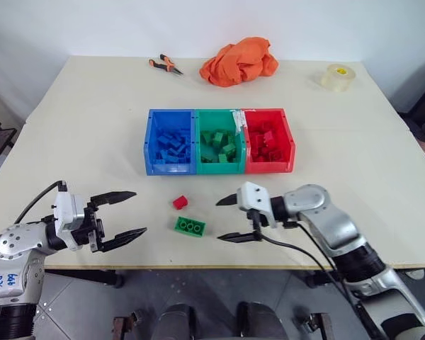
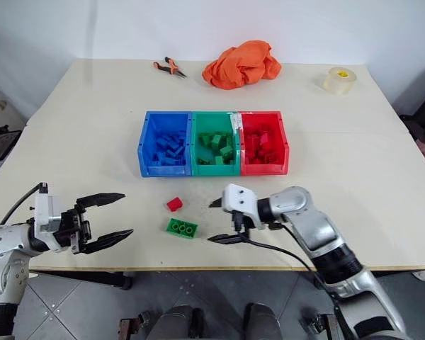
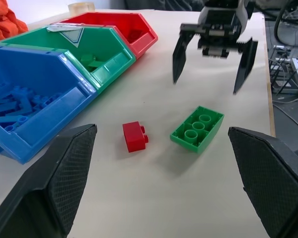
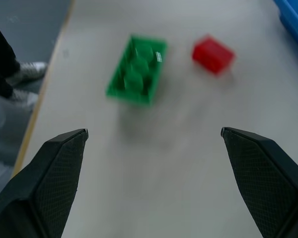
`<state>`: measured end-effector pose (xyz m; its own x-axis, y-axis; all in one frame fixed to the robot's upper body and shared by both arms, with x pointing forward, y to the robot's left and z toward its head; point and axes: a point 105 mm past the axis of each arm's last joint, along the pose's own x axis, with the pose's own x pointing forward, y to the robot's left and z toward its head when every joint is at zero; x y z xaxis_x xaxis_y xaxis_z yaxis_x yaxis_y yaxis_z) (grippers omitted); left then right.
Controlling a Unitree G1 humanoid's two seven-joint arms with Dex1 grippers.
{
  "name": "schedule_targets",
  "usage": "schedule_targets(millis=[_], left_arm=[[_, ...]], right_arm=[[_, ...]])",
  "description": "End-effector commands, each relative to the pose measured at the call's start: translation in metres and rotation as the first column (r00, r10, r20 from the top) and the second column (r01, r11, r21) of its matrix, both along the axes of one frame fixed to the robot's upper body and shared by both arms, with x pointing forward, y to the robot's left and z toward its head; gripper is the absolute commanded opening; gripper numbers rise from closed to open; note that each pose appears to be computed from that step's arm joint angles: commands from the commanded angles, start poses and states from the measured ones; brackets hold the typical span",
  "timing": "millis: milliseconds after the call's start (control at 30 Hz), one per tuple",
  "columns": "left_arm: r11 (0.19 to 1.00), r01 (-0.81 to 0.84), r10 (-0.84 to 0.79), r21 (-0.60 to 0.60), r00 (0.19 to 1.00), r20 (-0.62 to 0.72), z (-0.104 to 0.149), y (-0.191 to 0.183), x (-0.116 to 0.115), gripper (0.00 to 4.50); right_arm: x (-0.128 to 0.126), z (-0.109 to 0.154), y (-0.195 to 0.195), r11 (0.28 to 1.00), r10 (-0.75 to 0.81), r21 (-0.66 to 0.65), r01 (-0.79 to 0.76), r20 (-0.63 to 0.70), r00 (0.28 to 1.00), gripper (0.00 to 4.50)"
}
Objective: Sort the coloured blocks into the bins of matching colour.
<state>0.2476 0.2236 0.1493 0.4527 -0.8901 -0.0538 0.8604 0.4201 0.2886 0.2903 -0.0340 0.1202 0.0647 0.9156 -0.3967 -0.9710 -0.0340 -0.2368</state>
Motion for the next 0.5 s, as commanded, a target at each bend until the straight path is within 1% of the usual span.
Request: schedule_targets(millis=[33, 200, 300, 400, 433, 500], left_arm=[[1.0, -0.019, 0.019, -0.006, 0.999, 0.044, 0.011, 0.003, -0.007, 4.5], [0.999, -0.037, 0.037, -0.01, 0.998, 0.051, 0.013, 0.003, -0.009, 4.5], [0.999, -0.042, 0.042, -0.011, 0.998, 0.052, 0.012, 0.002, -0.01, 4.5], [0.999, -0.046, 0.047, -0.016, 0.997, 0.057, 0.013, 0.0, -0.01, 4.5], [0.999, -0.046, 0.047, -0.017, 0.997, 0.058, 0.013, 0.0, -0.01, 4.5], [0.999, -0.045, 0.046, -0.019, 0.997, 0.059, 0.013, 0.0, -0.009, 4.5]], right_arm=[[0.001, 0.001, 0.019, 1.0, 0.012, 0.018, -0.013, 0.026, 1.0, 4.49], [-0.004, -0.005, 0.035, 0.998, 0.047, 0.029, -0.047, 0.009, 0.999, 4.49], [-0.001, -0.015, 0.041, 0.999, 0.039, 0.005, -0.039, 0.023, 0.999, 4.49], [0.003, -0.02, 0.04, 1.0, 0.03, -0.01, -0.03, 0.061, 0.998, 3.87], [0.004, -0.019, 0.04, 1.0, 0.031, -0.005, -0.031, 0.067, 0.997, 3.56], [0.005, -0.009, 0.039, 0.999, 0.028, 0.032, -0.03, 0.075, 0.997, 2.91]])
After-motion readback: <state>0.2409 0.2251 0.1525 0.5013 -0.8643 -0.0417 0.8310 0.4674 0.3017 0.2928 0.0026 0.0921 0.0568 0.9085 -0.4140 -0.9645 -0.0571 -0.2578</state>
